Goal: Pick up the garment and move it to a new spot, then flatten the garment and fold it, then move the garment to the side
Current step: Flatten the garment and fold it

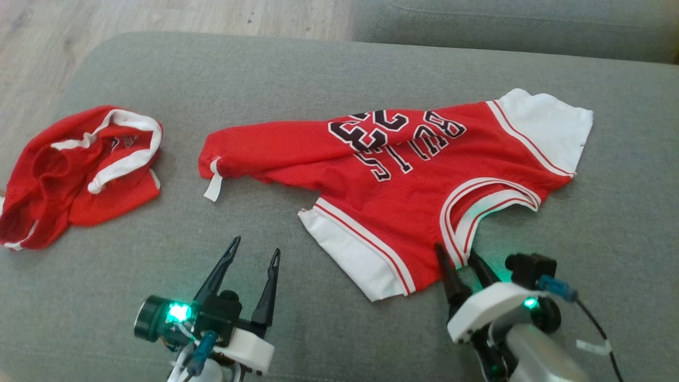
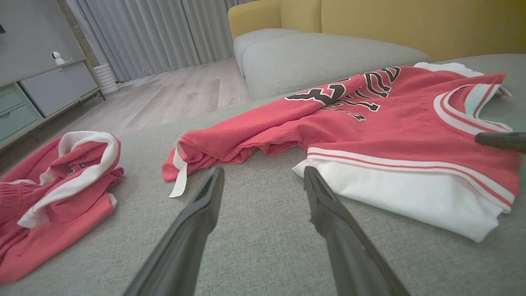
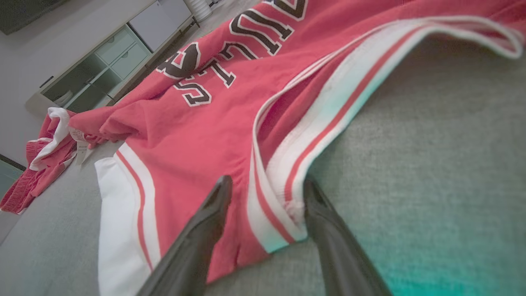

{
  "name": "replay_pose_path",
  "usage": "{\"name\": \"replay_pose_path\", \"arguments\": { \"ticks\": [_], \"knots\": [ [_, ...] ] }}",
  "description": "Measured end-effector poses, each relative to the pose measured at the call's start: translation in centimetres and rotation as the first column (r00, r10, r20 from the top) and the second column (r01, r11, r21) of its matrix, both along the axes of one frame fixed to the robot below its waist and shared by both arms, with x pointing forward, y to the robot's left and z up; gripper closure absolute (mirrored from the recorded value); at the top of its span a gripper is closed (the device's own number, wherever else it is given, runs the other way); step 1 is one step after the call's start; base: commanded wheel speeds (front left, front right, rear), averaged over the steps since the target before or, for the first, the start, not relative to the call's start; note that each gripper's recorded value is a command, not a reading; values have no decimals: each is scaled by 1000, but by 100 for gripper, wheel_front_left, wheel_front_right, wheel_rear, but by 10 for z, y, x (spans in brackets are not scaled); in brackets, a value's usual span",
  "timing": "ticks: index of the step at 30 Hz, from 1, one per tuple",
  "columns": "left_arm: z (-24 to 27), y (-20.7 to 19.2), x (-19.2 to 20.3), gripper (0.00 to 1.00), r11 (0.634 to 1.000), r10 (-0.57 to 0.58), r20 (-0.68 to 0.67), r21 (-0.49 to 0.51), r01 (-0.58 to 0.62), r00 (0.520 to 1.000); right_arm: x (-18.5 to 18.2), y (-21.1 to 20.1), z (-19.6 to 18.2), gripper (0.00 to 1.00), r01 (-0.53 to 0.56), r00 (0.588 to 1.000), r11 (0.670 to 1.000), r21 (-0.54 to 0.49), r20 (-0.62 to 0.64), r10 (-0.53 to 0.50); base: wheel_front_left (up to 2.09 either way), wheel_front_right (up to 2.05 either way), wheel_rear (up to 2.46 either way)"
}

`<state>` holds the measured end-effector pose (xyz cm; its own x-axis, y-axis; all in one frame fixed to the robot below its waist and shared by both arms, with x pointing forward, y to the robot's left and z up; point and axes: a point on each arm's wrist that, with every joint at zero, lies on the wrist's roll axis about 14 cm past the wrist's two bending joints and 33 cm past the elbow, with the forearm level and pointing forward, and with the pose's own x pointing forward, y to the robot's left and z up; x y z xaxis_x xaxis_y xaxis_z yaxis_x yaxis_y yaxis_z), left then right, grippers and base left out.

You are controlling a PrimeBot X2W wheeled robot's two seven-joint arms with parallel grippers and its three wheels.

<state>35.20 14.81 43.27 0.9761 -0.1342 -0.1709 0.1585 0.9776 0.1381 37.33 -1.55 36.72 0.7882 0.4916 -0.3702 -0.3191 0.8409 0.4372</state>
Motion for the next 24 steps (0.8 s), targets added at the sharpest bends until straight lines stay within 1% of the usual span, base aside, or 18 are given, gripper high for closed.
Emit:
{"name": "replay_pose_path", "arguments": {
  "ticks": [3,6,8,10,13,14,20,21,22,23,24],
  "knots": [
    [-2,1,0,0,1000,3,-7,-7,-3,1000,11,0,1,100,2,1000,1000,-13,5,-1,0,0,0],
    [-3,1,0,0,1000,10,-12,-12,-10,1000,24,-12,1,100,39,999,998,-41,23,-38,0,0,0],
    [-3,0,2,0,1000,8,-13,-23,-8,1000,35,-27,2,100,76,997,995,-70,41,-73,0,0,0],
    [-3,-2,4,0,999,9,-13,-32,-9,1000,49,-51,4,100,127,991,986,-105,66,-120,0,0,0],
    [-4,-6,4,0,999,-4,-17,-37,3,1000,73,-102,11,100,202,975,961,-190,129,-179,0,0,0],
    [-4,-8,5,0,999,-9,-18,-44,8,1000,83,-129,17,100,243,965,942,-231,159,-210,0,0,0],
    [-5,-10,5,0,998,-11,-22,-56,10,1000,85,-180,17,100,314,947,898,-309,172,-272,0,0,0],
    [-5,-11,5,0,998,-12,-22,-59,10,1000,84,-187,18,80,322,944,891,-321,175,-279,0,0,0],
    [-5,-12,5,0,998,-11,-21,-63,10,1000,84,-192,19,34,325,943,884,-335,181,-278,0,0,0],
    [-4,-14,5,0,998,-12,-20,-67,10,1000,85,-197,22,0,333,940,878,-342,191,-282,0,0,0],
    [-4,-14,5,0,997,-10,-21,-70,9,1000,87,-201,27,0,346,934,874,-340,207,-289,0,0,0]
  ]
}}
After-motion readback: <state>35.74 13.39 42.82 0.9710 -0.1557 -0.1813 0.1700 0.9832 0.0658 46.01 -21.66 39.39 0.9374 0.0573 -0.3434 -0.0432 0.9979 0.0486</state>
